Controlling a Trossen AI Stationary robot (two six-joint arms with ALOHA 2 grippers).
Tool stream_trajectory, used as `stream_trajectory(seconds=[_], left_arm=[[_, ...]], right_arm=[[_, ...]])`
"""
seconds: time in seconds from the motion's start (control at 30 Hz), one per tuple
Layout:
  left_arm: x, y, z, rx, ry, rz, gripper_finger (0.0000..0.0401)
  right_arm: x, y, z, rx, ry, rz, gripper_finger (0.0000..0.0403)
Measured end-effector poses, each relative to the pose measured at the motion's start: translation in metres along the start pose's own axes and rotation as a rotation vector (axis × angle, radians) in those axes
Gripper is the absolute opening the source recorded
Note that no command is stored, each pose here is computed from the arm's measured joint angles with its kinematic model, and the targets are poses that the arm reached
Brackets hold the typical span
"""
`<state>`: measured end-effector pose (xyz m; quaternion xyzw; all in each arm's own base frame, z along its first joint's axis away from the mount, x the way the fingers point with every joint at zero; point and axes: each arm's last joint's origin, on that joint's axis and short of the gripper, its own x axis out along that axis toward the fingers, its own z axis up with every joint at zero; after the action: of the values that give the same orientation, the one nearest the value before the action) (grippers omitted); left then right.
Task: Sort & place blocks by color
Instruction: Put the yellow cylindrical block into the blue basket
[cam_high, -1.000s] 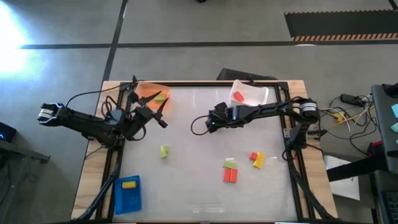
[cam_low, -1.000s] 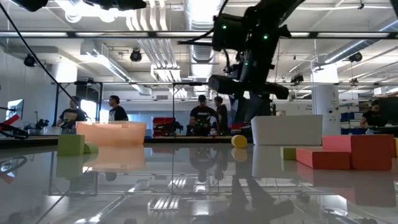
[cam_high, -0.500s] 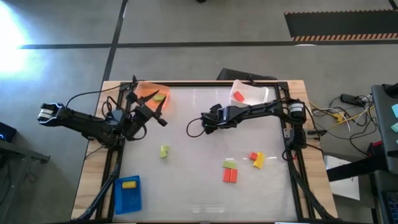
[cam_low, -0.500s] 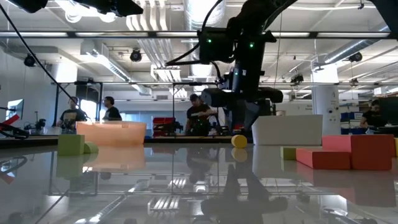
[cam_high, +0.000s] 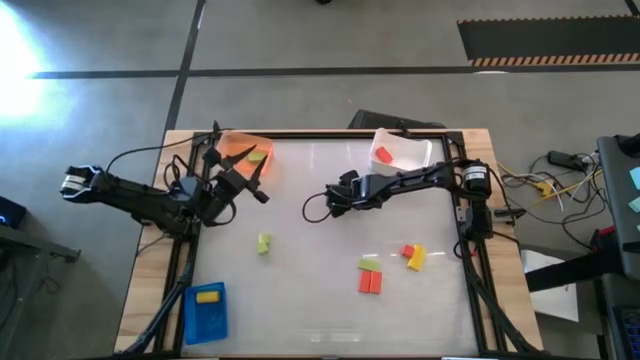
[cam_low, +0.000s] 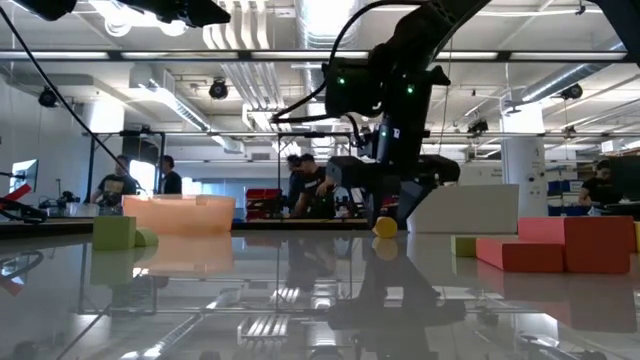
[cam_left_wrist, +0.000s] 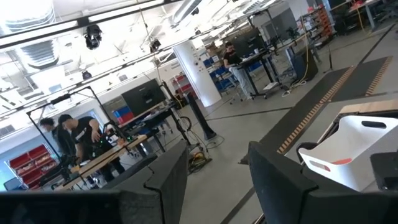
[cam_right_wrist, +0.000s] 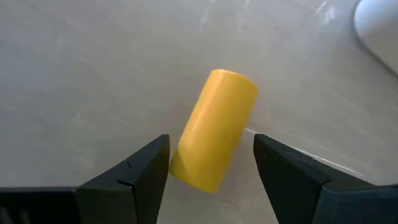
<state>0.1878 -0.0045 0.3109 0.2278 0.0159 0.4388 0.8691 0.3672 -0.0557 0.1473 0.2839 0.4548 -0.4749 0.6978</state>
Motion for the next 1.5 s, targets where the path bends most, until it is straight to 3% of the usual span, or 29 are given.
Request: stream_trajectory(seconds=[0.23, 0.43, 0.5, 0.67, 0.83, 0.97, 1.07, 1.13, 1.3, 1.5], left_arm=[[0.000, -0.001, 0.000, 0.000, 0.000, 0.000, 0.0152], [0.001, -0.003, -0.001, 0.004, 0.003, -0.004, 0.0152], [0.001, -0.005, -0.002, -0.001, 0.006, -0.006, 0.0152], [-0.001, -0.015, -0.003, -0.072, 0.012, -0.043, 0.0152], [-0.005, -0.031, -0.004, -0.104, -0.014, -0.140, 0.0152], [-0.007, -0.044, -0.002, -0.207, -0.136, -0.396, 0.0152], [-0.011, -0.055, -0.001, -0.263, -0.233, -0.664, 0.0152], [-0.012, -0.063, -0.004, -0.278, -0.241, -0.754, 0.0152], [-0.008, -0.078, -0.014, -0.395, -0.126, -0.795, 0.0152], [-0.002, -0.093, -0.024, -0.472, -0.015, -0.769, 0.0162]], right_arm=[[0.010, -0.004, -0.007, 0.004, -0.003, 0.009, 0.0216], [0.014, -0.006, -0.012, -0.037, -0.008, 0.017, 0.0148], [0.013, -0.006, -0.011, -0.092, -0.012, 0.023, 0.0118], [0.002, -0.008, -0.010, -0.295, -0.011, 0.041, 0.0117], [-0.028, -0.012, -0.015, -0.510, -0.076, 0.109, 0.0117], [-0.047, -0.024, -0.023, -0.626, -0.210, 0.205, 0.0117], [-0.061, -0.032, -0.026, -0.691, -0.383, 0.366, 0.0117], [-0.067, -0.038, -0.032, -0.752, -0.488, 0.489, 0.0117], [-0.081, -0.050, -0.039, -0.830, -0.767, 0.759, 0.0117], [-0.083, -0.054, -0.042, -0.901, -0.937, 0.804, 0.0117]])
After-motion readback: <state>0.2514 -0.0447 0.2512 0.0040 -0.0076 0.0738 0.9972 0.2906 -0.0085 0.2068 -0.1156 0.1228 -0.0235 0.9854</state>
